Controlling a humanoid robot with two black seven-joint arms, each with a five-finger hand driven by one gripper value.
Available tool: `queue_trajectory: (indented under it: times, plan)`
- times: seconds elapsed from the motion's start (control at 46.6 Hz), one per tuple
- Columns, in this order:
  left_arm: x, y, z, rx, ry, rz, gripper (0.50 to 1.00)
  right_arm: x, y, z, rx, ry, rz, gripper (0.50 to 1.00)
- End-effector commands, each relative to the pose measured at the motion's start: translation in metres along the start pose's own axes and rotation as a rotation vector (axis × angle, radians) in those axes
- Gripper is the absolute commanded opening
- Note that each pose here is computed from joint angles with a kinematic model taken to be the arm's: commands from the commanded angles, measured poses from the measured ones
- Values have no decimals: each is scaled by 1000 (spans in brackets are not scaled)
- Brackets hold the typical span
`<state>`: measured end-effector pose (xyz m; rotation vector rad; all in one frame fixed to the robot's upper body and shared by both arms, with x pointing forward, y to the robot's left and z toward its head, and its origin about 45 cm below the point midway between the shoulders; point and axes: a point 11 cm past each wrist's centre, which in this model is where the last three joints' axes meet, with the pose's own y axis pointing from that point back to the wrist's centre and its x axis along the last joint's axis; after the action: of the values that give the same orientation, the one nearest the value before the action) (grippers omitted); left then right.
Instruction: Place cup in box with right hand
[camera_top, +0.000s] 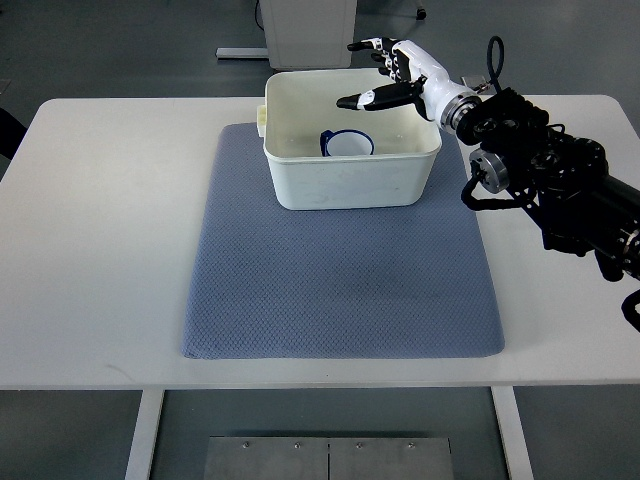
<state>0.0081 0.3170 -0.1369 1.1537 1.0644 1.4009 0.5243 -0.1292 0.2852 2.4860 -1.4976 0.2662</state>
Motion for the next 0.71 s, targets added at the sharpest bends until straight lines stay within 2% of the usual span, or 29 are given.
queue_trajectory:
  times: [0.0,0.15,0.322,0.687]
  plan:
    - [0,0,0,0,0,0,1000,1,0,0,0,1,1,1000]
    - [0,0,0,0,0,0,1000,2,2,5,-11,-3,3,1000]
    - [0,0,0,0,0,-1,1000,35,12,12,-38,-36,62,1000]
    - [0,0,0,0,0,2,1000,99,48,52,-54,-421,237,1000]
